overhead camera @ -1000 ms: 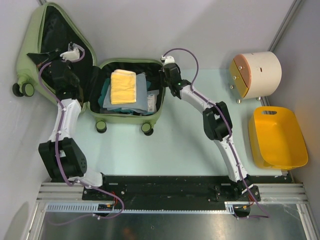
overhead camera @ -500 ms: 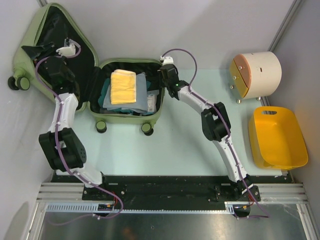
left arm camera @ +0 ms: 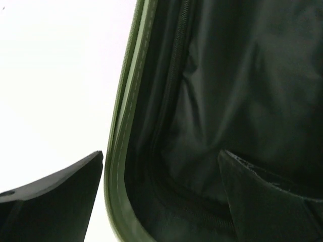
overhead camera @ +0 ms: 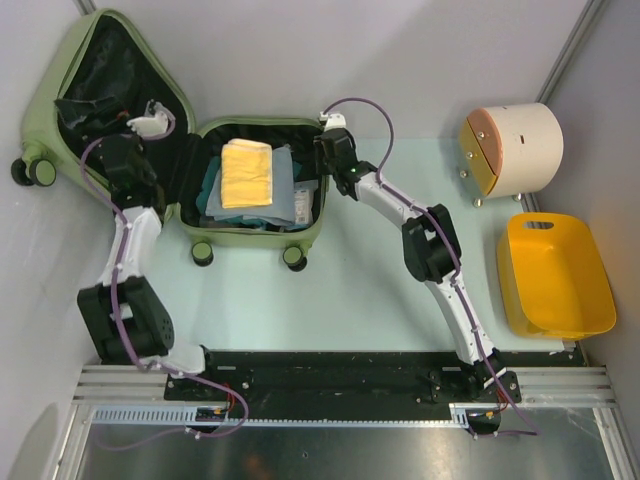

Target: Open, take out, and arrange the luggage

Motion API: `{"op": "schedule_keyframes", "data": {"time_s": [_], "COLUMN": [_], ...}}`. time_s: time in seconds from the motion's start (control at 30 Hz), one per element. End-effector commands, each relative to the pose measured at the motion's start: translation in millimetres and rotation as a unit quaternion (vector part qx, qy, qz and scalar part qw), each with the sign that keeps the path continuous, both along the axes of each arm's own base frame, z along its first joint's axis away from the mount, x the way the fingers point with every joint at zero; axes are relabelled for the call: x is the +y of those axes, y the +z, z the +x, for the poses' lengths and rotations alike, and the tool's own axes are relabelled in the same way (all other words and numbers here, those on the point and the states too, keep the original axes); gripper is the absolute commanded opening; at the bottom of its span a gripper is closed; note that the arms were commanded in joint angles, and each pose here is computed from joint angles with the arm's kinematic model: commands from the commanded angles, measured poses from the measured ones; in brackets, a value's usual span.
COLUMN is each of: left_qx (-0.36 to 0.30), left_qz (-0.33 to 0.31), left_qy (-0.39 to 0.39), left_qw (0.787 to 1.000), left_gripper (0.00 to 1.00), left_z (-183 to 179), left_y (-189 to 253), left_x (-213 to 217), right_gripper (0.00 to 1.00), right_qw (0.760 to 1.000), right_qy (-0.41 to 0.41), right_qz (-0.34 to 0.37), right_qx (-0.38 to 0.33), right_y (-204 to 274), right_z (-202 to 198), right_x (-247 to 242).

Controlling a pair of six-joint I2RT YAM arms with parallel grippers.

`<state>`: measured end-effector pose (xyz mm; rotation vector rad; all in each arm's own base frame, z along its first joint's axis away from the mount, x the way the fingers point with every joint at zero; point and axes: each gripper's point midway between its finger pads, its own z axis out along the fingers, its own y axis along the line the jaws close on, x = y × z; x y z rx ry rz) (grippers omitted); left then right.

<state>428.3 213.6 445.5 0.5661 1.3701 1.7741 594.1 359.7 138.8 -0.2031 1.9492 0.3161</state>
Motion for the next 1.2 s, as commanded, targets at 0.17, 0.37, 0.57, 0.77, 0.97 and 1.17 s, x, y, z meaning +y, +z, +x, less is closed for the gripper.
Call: {"op": "schedule_keyframes", "data": {"time_s": [0.17,0.37,0.57,0.77,0.97,1.17], "left_qx": [0.071,0.123,0.168,0.153,0.177,0.183], "left_qz": [-0.075,-0.196,-0.347,-0.471,-0.560,-0.626], "left_qy": [-0.185,-0.265,-0.336,-0.406,-0.421,-0.390], "left_qw": [0.977,0.936,0.859,0.768,0.691,0.650], "left_gripper": [1.00,1.00,1.00,1.00,1.00,1.00], "left_z": [-28,-34,-44,-52,-54,-42], "left_y": [-43,-79,-108,-105,-119,-135], "left_x": [-97,-147,-208,-257,-288,-297], "right_gripper": [0.65,0.73,0.78,0.82,0.81,0.81], "right_qw": [0.991,0.990,0.987,0.989,0.973,0.941], "right_qy": [0.099,0.096,0.100,0.094,-0.035,-0.131], "right_qz": [0.066,0.062,0.016,-0.111,-0.204,-0.220], "right_qx": [-0.058,-0.080,-0.125,-0.031,0.102,0.220], "right_y": [71,103,148,154,122,88], "right_z": [-30,-35,-45,-97,-188,-276], "right_x": [63,42,-6,-126,-313,-433]}}
